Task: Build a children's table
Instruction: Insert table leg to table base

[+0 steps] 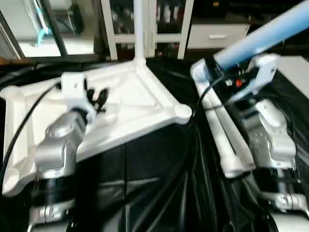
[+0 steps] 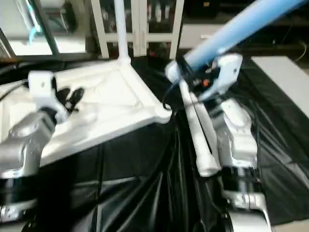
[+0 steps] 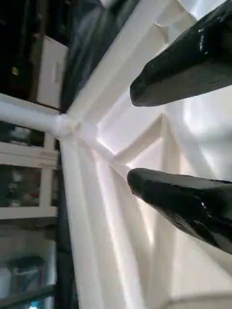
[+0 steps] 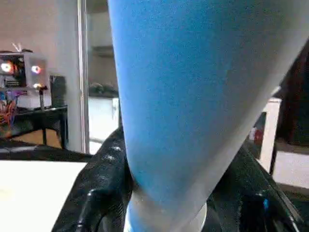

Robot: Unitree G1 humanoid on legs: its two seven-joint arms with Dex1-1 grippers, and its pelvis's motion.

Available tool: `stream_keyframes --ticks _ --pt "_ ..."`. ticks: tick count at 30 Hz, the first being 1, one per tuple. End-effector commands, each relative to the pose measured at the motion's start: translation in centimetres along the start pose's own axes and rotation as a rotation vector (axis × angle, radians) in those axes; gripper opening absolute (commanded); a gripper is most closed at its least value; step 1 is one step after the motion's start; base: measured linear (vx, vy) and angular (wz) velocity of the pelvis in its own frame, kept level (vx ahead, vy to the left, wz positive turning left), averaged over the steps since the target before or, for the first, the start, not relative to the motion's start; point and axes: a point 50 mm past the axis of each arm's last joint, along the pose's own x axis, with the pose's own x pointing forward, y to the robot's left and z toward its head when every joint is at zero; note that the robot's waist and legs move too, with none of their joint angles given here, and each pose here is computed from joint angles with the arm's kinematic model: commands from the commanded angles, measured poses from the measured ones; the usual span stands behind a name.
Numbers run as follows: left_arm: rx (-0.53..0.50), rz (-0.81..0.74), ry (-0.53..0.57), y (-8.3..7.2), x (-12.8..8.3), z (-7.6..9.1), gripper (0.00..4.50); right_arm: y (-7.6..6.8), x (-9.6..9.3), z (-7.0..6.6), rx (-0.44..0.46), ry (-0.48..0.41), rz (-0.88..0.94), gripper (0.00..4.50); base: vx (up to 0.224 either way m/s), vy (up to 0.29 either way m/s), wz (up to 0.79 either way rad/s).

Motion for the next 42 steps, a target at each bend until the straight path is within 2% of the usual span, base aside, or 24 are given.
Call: stream_keyframes --ticks 1,42 --pt "0.008 -0.003 -0.013 -0.29 -0.01 0.50 2.39 0.16 0.09 0.41 -0.019 -0.004 0.004 1.84 0.000 0.000 0.00" --pt "0.008 -0.003 -0.013 -0.29 -0.01 0.50 2.39 0.16 0.09 0.41 -0.019 -0.004 0.004 1.84 0.000 0.000 0.00"
